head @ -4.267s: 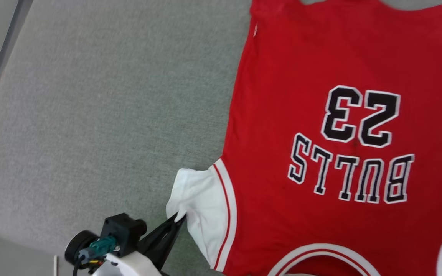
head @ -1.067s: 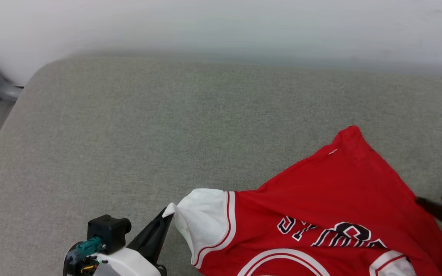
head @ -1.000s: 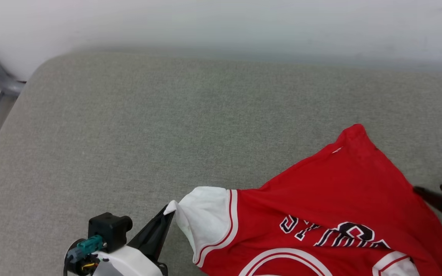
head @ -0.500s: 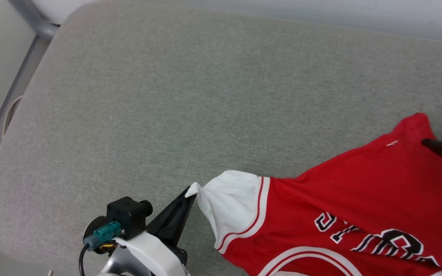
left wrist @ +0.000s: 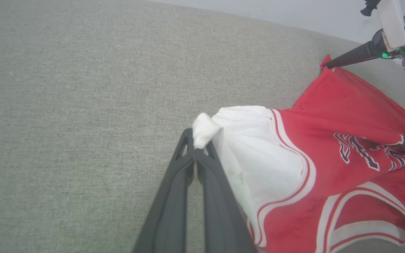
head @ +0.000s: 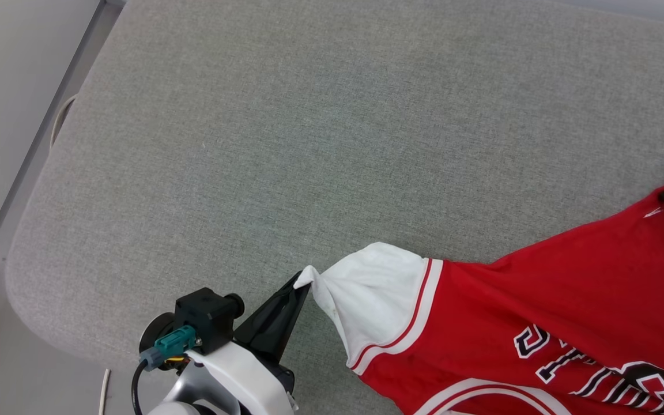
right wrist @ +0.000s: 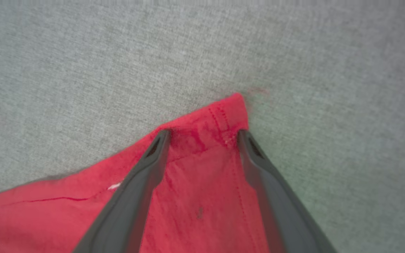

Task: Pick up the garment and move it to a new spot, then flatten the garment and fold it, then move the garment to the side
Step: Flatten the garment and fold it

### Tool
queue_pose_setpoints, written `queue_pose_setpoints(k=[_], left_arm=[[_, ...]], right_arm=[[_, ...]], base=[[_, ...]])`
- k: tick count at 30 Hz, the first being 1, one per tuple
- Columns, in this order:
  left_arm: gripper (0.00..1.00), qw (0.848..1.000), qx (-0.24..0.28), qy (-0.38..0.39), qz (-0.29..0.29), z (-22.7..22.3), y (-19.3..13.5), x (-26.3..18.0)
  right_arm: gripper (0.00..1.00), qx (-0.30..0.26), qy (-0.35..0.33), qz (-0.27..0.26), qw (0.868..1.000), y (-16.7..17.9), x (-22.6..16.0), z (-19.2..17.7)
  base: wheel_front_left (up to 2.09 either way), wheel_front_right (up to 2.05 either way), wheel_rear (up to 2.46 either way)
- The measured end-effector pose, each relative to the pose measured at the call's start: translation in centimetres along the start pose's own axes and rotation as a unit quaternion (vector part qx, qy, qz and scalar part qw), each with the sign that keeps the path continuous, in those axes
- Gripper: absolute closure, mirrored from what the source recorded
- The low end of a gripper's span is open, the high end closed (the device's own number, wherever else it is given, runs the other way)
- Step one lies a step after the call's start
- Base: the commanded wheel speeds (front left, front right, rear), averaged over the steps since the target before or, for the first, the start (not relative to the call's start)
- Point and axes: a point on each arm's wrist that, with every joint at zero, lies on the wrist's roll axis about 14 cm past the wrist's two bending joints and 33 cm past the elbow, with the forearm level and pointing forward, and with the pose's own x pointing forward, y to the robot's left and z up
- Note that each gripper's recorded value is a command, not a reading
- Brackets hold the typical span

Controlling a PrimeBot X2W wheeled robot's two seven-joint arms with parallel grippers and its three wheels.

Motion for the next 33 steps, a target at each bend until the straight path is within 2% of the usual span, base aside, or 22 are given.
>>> queue_pose_setpoints(k=[4,5,6,7,13,22,28,33], left_arm=[[1.00,1.000,-0.002,0.003,0.003,-0.3,0.1,-0.1],[1.00,1.000,-0.002,0.003,0.004,-0.3,0.1,-0.1],[1.00,1.000,-0.003,0.004,0.004,-0.3,0.1,-0.1],[1.00,1.000,-0.003,0.003,0.004,-0.3,0.1,-0.1],[1.00,1.000,-0.005,-0.002,0.006,-0.1,0.2,-0.2],[1.00,0.999,0.007,-0.034,0.003,1.6,0.2,-1.1],[1.00,0.997,0.025,-0.073,-0.005,4.1,0.0,-2.0],[1.00,0.993,0.043,-0.106,-0.023,6.4,-0.9,-2.6]], right_arm=[[0.00,-0.002,-0.002,0.004,1.000,0.3,0.7,0.2],[0.15,-0.004,-0.003,0.004,1.000,0.4,0.9,0.2],[0.63,-0.006,-0.003,0.004,1.000,0.5,1.0,0.2],[1.00,-0.007,-0.003,0.005,1.000,0.5,1.1,0.2],[1.00,-0.011,-0.015,0.011,1.000,1.0,1.1,0.4],[1.00,-0.002,-0.107,0.010,0.994,1.0,-2.0,2.5],[1.00,0.011,-0.192,0.007,0.981,0.5,-6.3,4.7],[1.00,0.015,-0.263,-0.003,0.965,-0.4,-11.0,6.2]], base=[[0.00,0.00,0.00],[0.00,0.00,0.00],[0.00,0.00,0.00],[0.00,0.00,0.00],[0.00,0.00,0.00],[0.00,0.00,0.00],[0.00,0.00,0.00],[0.00,0.00,0.00]])
